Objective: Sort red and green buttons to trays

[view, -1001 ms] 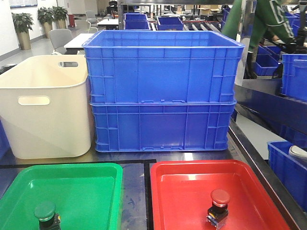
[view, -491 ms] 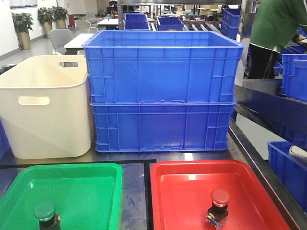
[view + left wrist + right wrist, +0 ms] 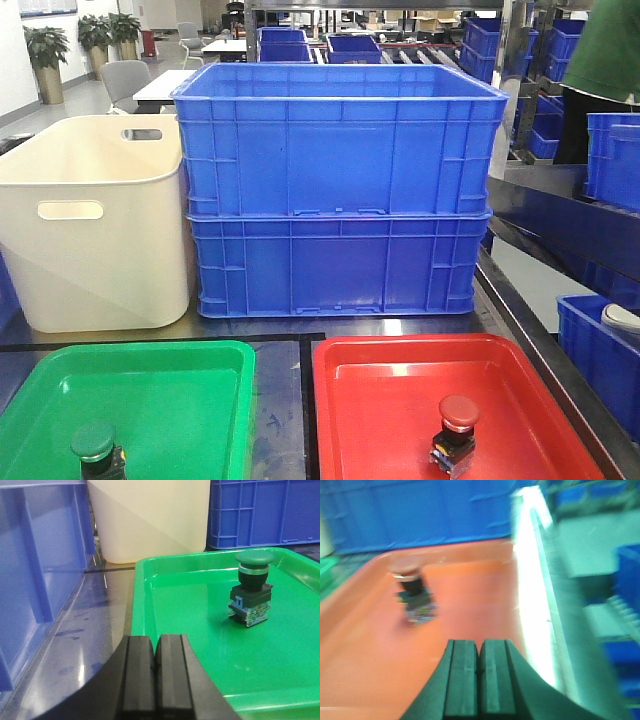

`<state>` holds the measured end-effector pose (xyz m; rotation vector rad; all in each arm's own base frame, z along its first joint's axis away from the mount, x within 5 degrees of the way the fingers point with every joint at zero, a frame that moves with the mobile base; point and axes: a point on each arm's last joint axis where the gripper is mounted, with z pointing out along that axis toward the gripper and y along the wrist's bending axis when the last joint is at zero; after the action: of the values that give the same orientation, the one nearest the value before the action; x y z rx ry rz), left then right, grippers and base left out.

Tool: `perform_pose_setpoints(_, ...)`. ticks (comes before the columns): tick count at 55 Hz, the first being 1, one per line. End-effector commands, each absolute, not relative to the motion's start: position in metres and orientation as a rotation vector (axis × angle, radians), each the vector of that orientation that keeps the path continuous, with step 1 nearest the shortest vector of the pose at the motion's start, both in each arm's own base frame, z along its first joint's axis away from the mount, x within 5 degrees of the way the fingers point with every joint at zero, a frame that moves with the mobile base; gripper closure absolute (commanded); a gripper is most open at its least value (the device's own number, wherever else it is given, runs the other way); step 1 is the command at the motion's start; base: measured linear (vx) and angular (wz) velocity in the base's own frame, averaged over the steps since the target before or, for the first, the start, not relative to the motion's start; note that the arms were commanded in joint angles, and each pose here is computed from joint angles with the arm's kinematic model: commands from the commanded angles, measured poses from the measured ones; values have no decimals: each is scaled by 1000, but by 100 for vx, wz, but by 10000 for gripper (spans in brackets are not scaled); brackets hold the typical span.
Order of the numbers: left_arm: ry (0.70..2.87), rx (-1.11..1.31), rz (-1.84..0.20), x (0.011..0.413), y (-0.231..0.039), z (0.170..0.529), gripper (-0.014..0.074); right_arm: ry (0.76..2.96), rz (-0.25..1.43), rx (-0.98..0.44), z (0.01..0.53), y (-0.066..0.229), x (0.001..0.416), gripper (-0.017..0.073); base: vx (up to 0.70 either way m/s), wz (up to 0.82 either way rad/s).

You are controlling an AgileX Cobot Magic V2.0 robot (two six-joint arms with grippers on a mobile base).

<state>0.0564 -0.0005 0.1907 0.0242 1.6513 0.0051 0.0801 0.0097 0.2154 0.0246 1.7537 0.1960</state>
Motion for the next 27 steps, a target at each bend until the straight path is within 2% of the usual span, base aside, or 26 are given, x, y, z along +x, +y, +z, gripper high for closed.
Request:
perform_pose_setpoints(1,1534,15,-6,55,-1,207,599,1588,139,58,218,4,70,567,0,0)
perform_pose_setpoints(7,1534,15,-6,55,-1,207,599,1505,95,77,200,0,58,567,0,0)
perform_pose_setpoints(27,1535,15,-6,55,-1,207,599,1552,93,81,197,0,57,567,0,0)
